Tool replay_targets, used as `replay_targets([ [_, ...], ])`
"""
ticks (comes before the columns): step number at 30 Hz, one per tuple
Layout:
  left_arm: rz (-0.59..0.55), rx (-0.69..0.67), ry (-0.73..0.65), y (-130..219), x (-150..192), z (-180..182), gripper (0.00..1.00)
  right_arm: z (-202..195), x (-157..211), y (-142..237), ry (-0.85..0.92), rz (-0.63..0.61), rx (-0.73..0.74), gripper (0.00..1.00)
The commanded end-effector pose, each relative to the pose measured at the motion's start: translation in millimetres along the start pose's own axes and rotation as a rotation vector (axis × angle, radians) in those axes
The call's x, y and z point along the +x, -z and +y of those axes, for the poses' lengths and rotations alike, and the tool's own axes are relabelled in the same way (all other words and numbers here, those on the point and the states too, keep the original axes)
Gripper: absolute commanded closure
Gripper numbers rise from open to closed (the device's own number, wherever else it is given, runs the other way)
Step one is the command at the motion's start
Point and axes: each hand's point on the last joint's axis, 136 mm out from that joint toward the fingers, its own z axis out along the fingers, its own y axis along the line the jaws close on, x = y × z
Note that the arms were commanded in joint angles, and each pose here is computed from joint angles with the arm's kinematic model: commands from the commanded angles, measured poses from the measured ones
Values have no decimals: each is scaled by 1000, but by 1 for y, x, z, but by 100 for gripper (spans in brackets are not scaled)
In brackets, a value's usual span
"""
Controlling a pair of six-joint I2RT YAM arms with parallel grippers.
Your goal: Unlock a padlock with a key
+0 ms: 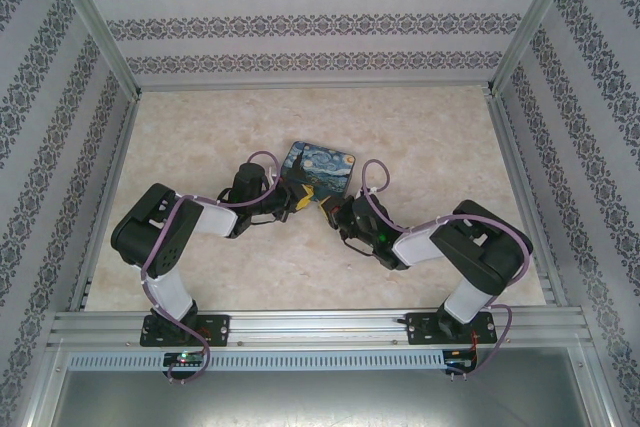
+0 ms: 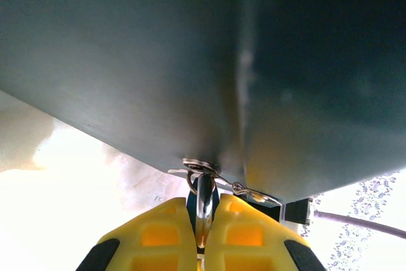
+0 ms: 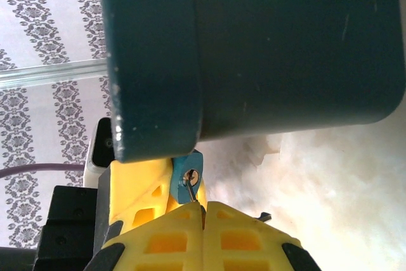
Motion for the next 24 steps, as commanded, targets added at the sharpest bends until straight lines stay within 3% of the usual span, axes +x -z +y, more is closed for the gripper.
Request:
replay_targets([
  [1, 19, 79, -65, 5, 6, -25, 100, 12, -7, -5, -14, -22, -38, 100],
  [18, 24, 89, -68, 8, 9, -28, 100, 19, -12, -12, -23, -18, -60, 100],
  [24, 30, 94, -72, 10, 12, -30, 100, 36, -6, -20, 59, 47, -105, 100],
])
